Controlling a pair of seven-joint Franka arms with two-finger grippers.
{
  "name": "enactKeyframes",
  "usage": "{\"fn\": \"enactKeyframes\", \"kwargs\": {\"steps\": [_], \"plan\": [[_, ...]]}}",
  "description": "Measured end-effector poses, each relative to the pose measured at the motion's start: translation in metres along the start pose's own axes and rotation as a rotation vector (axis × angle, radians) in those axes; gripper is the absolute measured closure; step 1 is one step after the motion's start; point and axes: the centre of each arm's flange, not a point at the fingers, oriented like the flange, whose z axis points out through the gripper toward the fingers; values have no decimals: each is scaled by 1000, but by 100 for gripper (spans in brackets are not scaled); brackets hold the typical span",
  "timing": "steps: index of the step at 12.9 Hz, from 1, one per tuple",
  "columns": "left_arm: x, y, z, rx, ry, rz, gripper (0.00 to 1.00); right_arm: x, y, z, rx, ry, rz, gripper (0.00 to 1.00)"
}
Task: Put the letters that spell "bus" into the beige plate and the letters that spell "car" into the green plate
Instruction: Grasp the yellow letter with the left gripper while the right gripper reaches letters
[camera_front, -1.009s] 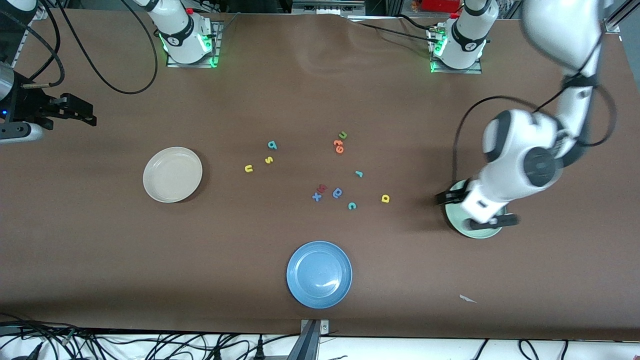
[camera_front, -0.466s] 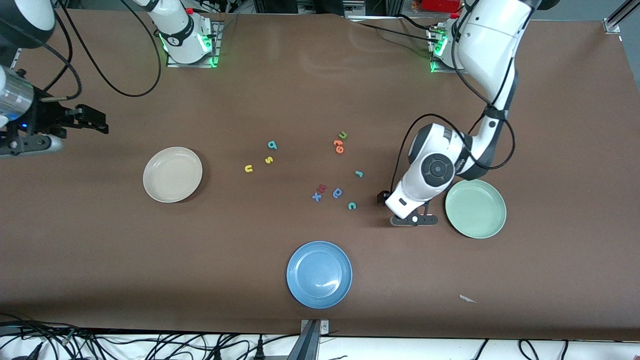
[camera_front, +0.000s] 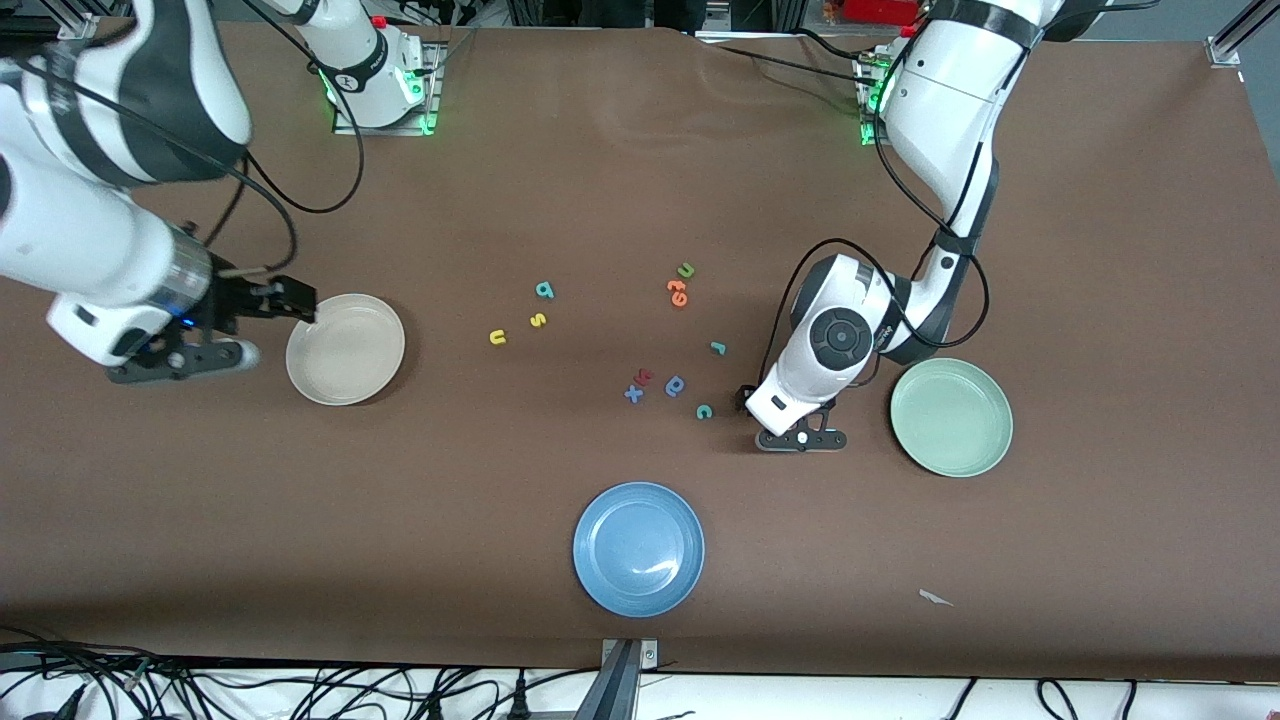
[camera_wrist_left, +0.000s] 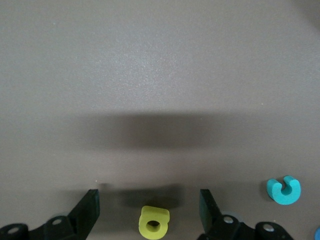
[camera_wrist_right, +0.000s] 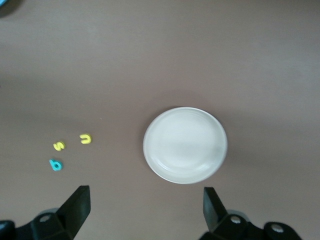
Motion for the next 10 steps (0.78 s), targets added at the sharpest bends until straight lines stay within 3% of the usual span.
{"fn": "enactKeyframes", "kwargs": {"steps": [2,3,4,6,10], "plan": [[-1,-1,4,3,-5,0,31,21,-31,27,-4,5,31,0],[-2,-1,7,6,-11,0,36,31,-43,41,-2,30,29,0],[-3,-2,10,8,-14,0,36,38,-57,56,7,49,21,0],[-2,-3,9,10,-15,-2,47,44,-85,94,32,84,29,0],[-5,3,9,11,-16,8,49,25,-137,171,74,133,20,0]]}}
